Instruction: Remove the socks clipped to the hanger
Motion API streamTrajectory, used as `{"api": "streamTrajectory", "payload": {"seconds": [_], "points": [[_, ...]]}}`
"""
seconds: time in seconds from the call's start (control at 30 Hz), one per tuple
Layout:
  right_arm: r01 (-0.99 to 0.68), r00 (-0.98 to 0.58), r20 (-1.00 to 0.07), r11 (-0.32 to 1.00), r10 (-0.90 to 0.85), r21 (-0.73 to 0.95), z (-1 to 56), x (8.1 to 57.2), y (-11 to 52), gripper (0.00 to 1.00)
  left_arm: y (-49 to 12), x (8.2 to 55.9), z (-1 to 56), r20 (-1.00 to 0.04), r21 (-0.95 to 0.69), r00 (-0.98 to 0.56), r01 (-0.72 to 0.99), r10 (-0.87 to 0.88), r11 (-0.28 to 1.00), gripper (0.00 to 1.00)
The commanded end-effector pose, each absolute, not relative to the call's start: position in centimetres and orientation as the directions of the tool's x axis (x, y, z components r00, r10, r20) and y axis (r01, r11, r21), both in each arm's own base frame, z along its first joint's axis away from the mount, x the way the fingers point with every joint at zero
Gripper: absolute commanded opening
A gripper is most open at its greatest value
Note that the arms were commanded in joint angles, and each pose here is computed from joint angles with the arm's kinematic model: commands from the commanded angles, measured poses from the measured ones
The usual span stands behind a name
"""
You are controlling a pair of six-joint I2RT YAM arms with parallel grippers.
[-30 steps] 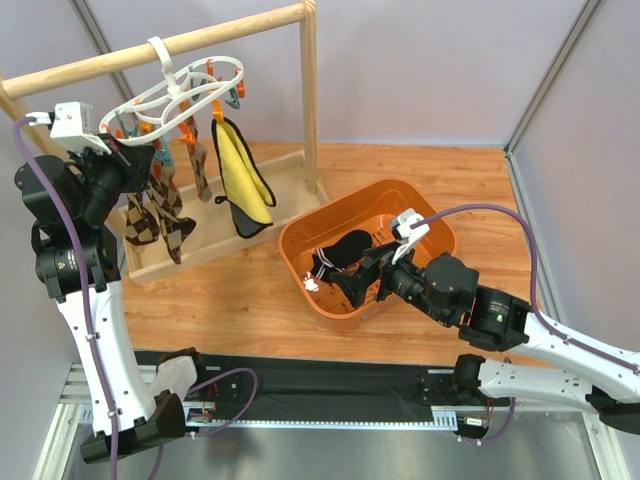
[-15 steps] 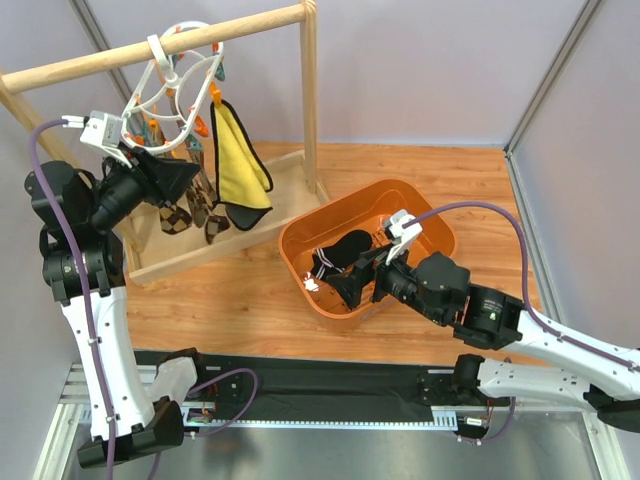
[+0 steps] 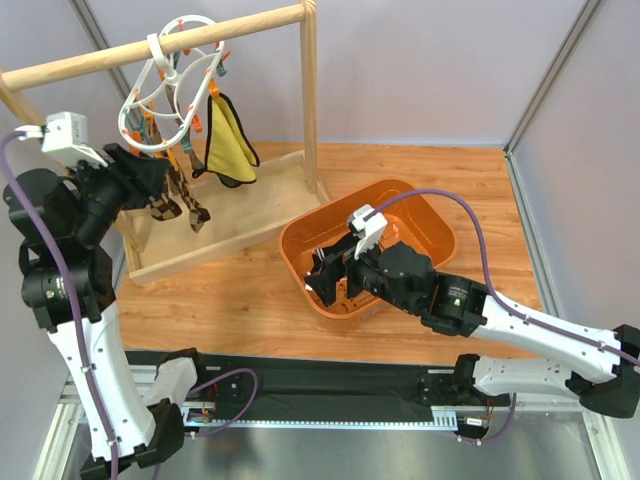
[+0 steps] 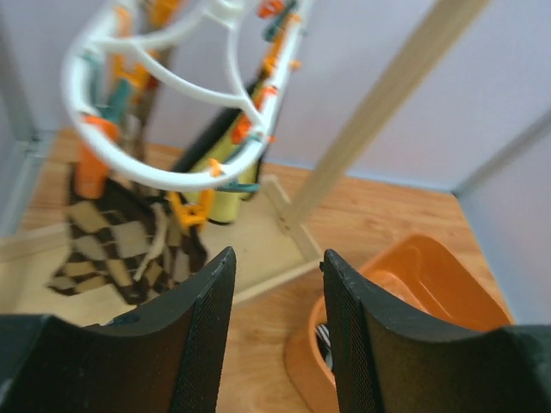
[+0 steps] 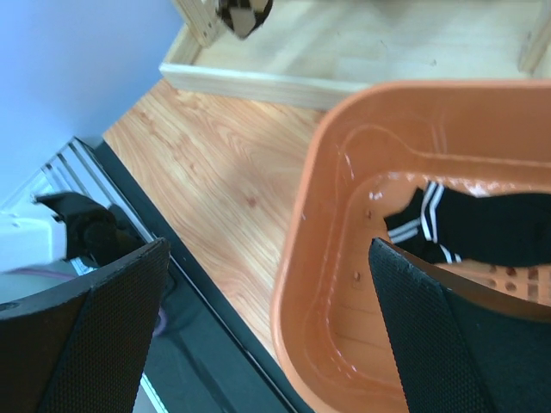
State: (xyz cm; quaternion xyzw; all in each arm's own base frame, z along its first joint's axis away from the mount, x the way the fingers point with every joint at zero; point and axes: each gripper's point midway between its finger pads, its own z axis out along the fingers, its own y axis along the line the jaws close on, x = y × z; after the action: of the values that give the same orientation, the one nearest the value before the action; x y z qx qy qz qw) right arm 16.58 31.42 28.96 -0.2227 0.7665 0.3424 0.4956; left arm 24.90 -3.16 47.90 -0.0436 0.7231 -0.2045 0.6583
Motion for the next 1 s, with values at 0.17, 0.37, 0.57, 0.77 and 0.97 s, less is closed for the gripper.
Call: {"api": "streamTrajectory", "payload": {"seconds": [0.17, 0.37, 0.57, 0.77, 0.97], "points": [[-0.722, -0.307, -0.946, 0.621, 0.108, 0.305, 36.4, 19.0, 36.8, 0.98, 3.6, 24.8, 47.1, -0.920, -0.345, -0.114, -0.218, -0.375, 0.913, 0.52], [-0.769, -0.168, -0.980, 0.608, 0.106, 0.197, 38.3, 21.4, 41.4, 0.98, 6.0, 25.2, 42.6, -0.854, -0.456, -0.075, -0.368, -0.515, 0.810, 0.58], [-0.828, -0.051, -0.998, 0.561, -0.024, 0.029, 36.7, 23.8, 47.6, 0.96, 5.0, 26.1, 39.6, -0.820, -0.532, -0.047, -0.305, -0.570, 0.790, 0.56], [-0.851, 0.031, -0.998, 0.522, -0.060, -0.058, 36.9, 26.7, 51.6, 0.93, 4.4, 27.2, 32.8, -0.731, -0.618, -0.094, -0.329, -0.676, 0.714, 0.56], [-0.884, 0.062, -0.996, 0.460, -0.059, -0.082, 36.8, 30.1, 53.4, 0.95, 5.2, 27.7, 27.6, -0.687, -0.617, -0.127, -0.419, -0.716, 0.666, 0.55]]}}
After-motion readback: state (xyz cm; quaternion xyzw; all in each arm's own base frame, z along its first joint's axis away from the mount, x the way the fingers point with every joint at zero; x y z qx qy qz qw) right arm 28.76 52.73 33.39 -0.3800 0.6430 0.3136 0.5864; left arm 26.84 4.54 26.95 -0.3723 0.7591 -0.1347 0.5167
